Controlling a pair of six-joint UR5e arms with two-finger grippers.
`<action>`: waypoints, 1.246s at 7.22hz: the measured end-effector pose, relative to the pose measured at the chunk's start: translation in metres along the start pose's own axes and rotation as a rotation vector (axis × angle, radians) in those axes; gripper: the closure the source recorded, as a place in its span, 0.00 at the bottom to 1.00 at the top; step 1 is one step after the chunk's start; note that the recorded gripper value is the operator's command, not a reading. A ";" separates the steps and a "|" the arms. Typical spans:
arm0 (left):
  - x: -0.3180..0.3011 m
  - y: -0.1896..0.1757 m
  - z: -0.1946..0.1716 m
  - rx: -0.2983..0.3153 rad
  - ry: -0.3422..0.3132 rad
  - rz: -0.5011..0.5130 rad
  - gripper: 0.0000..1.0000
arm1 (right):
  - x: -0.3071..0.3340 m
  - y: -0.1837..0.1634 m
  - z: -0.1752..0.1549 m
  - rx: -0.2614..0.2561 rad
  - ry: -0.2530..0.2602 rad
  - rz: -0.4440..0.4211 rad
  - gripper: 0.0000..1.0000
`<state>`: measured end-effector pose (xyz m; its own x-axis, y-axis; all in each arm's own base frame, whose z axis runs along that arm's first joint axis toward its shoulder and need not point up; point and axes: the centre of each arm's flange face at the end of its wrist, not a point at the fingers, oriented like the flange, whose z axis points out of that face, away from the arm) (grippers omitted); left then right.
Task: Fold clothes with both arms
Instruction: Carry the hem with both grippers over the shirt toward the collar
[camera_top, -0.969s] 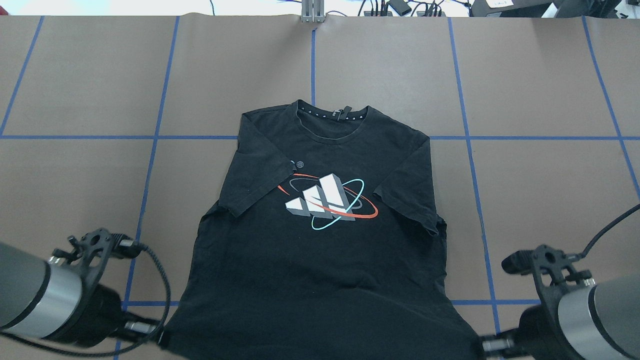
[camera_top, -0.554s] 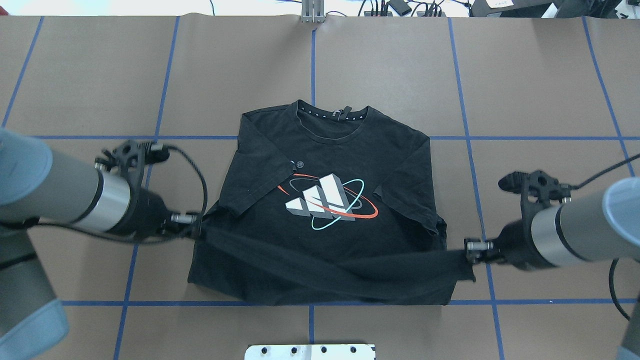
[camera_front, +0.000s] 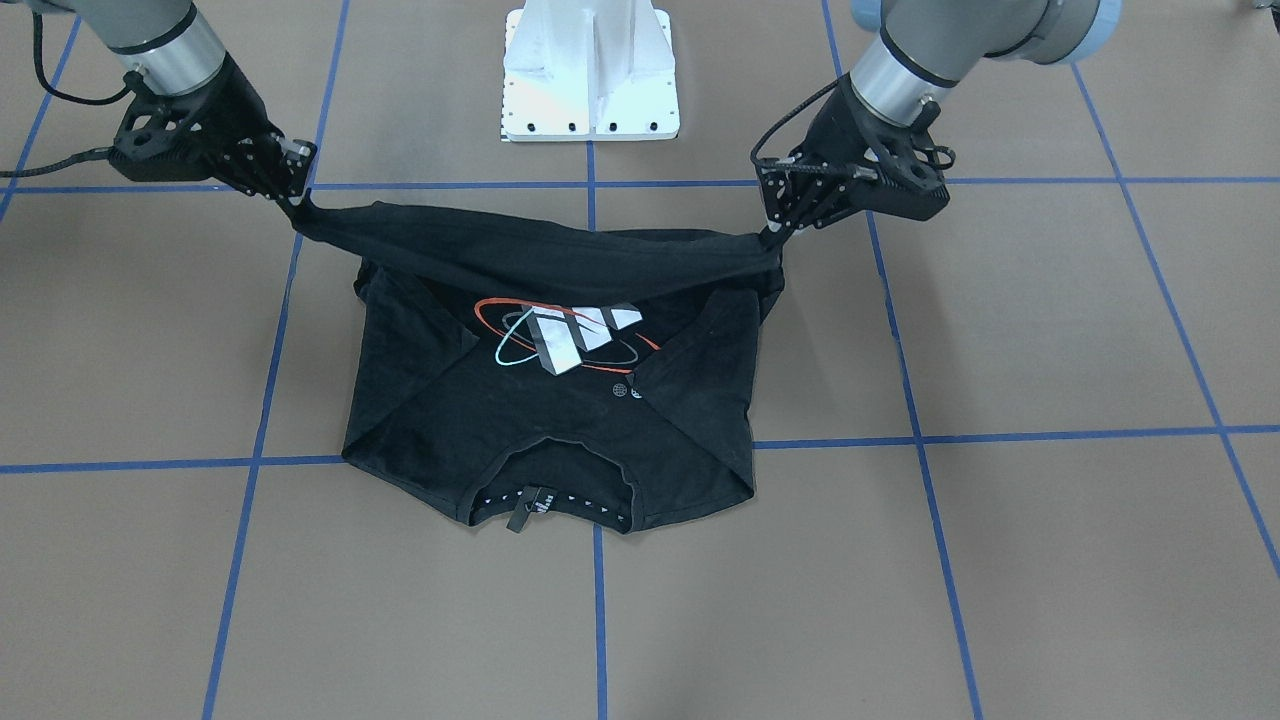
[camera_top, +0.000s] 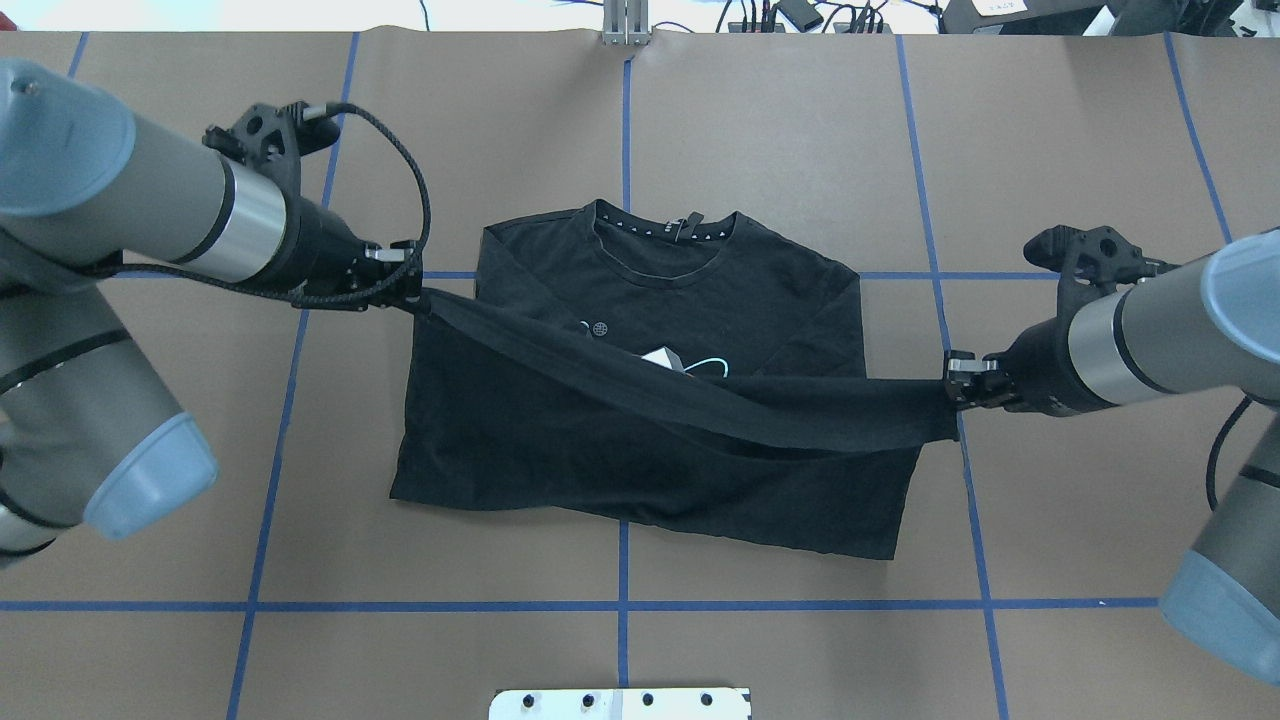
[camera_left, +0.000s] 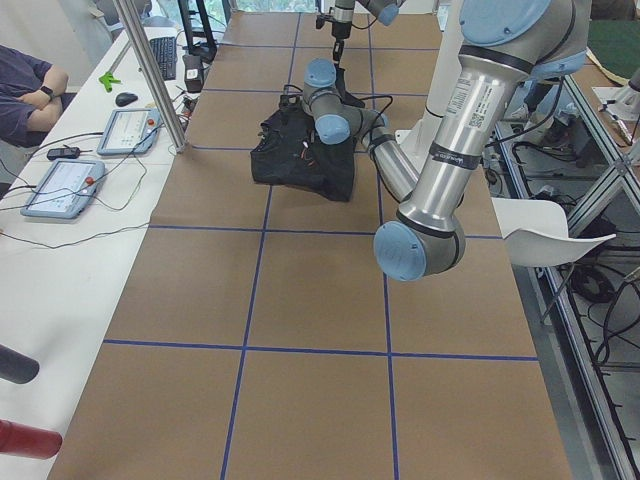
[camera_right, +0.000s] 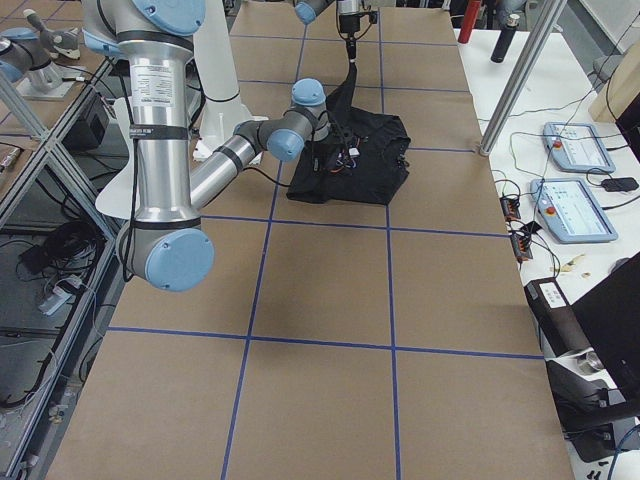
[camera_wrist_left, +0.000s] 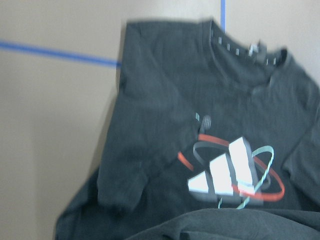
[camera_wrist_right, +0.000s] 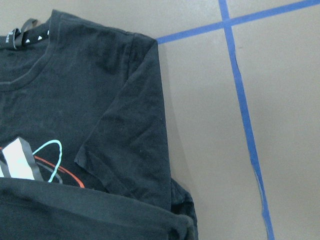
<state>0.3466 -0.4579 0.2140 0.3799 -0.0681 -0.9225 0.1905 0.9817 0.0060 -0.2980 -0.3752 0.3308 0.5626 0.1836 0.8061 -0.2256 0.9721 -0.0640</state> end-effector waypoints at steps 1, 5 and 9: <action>0.006 -0.019 0.003 0.020 -0.006 -0.011 1.00 | -0.003 -0.017 0.008 0.016 0.008 0.013 1.00; 0.017 -0.082 0.052 0.101 -0.094 -0.048 1.00 | -0.015 -0.066 0.037 0.050 0.041 0.013 1.00; 0.003 -0.123 0.113 0.162 -0.197 -0.045 1.00 | -0.041 -0.111 0.078 0.061 0.092 0.028 1.00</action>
<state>0.4267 -0.5989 0.2547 0.5337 -0.1598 -0.8305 0.3476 0.9367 0.0431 -0.3574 -0.5019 0.3509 0.6257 0.2256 0.7467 -0.2884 0.9563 -0.0473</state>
